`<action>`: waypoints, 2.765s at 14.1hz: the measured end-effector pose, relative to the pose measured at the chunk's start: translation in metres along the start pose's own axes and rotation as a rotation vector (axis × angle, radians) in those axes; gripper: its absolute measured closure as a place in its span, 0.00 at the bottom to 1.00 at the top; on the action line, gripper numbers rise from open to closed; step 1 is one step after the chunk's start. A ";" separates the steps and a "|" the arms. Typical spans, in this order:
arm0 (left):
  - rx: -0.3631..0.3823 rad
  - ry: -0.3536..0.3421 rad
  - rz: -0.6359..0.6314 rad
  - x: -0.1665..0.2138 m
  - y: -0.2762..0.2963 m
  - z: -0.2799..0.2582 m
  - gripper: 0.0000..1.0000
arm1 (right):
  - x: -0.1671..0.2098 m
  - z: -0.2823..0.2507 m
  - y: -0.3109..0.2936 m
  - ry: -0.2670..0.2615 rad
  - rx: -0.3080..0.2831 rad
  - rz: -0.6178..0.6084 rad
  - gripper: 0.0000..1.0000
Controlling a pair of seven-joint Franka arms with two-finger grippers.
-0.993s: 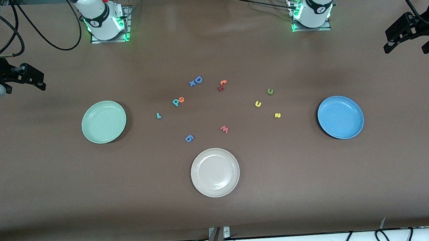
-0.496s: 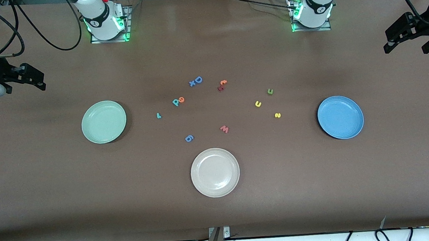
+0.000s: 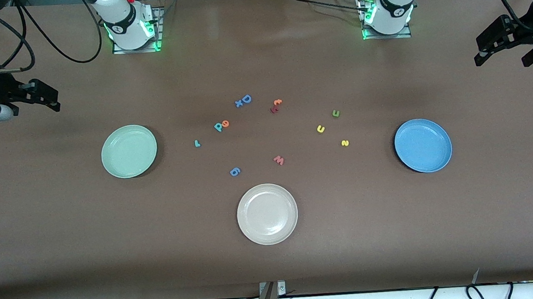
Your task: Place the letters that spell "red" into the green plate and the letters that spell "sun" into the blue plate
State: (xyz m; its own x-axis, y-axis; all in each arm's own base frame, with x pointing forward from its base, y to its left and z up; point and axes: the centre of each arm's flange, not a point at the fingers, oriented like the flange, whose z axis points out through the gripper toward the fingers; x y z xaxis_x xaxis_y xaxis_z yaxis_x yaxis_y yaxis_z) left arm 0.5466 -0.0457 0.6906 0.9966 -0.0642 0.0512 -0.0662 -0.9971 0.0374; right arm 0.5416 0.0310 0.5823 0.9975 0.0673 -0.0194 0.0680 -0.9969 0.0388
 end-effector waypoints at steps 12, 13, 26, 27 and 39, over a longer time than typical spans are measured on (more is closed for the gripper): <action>-0.017 -0.027 0.038 0.004 0.023 0.013 0.00 | 0.022 0.069 -0.110 -0.067 -0.009 -0.022 0.00; -0.017 -0.027 0.038 0.004 0.023 0.013 0.00 | 0.023 0.088 -0.128 -0.054 -0.008 -0.010 0.00; -0.020 -0.026 0.043 0.002 0.105 0.067 0.00 | 0.000 0.354 -0.234 -0.062 0.035 -0.082 0.15; -0.020 -0.023 0.042 0.000 0.111 0.082 0.00 | -0.003 0.365 -0.238 -0.070 0.038 -0.089 0.19; -0.039 -0.139 -0.020 -0.039 0.131 0.279 0.00 | -0.008 0.402 -0.260 -0.041 0.071 -0.116 0.35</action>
State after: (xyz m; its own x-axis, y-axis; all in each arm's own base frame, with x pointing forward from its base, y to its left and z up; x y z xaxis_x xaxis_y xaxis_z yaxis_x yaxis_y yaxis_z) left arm 0.5123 -0.1847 0.4149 0.9947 -0.0523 -0.0890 -0.0456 -0.9961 0.0759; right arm 0.5092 0.2735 0.1705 0.9814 0.1822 -0.0605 0.1802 -0.9829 -0.0365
